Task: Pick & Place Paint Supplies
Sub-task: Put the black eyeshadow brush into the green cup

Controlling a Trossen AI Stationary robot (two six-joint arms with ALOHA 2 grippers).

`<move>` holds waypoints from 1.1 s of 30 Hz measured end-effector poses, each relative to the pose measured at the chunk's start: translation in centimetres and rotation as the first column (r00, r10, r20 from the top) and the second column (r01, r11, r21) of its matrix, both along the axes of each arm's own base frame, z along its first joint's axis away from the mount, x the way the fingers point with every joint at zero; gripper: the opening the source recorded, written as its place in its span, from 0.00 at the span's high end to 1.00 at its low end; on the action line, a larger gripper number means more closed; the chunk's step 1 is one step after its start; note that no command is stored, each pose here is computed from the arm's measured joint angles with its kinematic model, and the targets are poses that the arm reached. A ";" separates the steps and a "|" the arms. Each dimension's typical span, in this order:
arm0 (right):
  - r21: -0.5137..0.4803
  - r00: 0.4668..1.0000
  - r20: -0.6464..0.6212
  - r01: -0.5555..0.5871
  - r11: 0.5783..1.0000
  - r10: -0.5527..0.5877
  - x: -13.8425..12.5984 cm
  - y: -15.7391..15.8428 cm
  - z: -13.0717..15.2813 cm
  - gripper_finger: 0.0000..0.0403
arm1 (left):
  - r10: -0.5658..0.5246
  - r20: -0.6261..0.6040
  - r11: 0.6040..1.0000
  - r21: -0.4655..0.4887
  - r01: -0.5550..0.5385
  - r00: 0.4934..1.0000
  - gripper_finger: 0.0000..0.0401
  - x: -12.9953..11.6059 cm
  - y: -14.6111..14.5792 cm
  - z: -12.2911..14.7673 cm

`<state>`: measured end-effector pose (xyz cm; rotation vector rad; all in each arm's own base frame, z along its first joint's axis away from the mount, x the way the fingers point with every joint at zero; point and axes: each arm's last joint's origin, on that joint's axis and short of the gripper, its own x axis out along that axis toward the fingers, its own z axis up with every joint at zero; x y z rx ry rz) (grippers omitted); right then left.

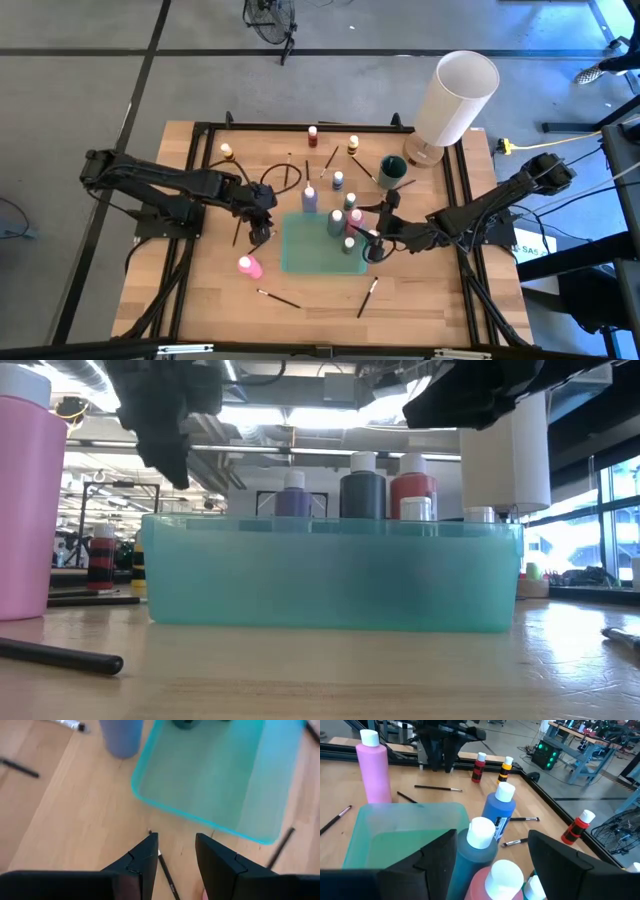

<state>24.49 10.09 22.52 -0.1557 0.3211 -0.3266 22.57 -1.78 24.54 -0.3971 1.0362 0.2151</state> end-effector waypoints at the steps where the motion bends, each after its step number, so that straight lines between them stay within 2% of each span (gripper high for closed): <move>1: 0.001 1.000 0.002 0.000 1.000 0.000 0.0 0.0 0.0 0.38 | 0.015 -0.005 1.000 0.007 -0.015 1.000 0.68 0.1 -0.1 -0.1; 8: 0.003 1.000 0.005 -0.001 1.000 0.001 0.0 0.0 0.0 0.38 | 0.122 -0.095 0.992 0.046 -0.118 0.988 0.68 1.2 -0.5 -2.2; 13: 0.003 1.000 0.003 -0.003 1.000 0.003 0.0 0.0 0.0 0.38 | 0.112 -0.179 0.994 0.030 -0.108 0.977 0.68 2.4 -0.7 -3.9; 20: 0.009 1.000 0.001 -0.010 1.000 0.010 0.0 0.0 0.0 0.38 | 0.076 -0.225 0.996 0.052 -0.066 0.972 0.68 4.0 -0.9 -4.9; 33: 0.011 1.000 0.001 -0.009 1.000 0.009 0.0 0.0 0.0 0.38 | 0.095 -0.298 0.994 0.073 -0.076 0.950 0.68 4.6 -1.7 -6.9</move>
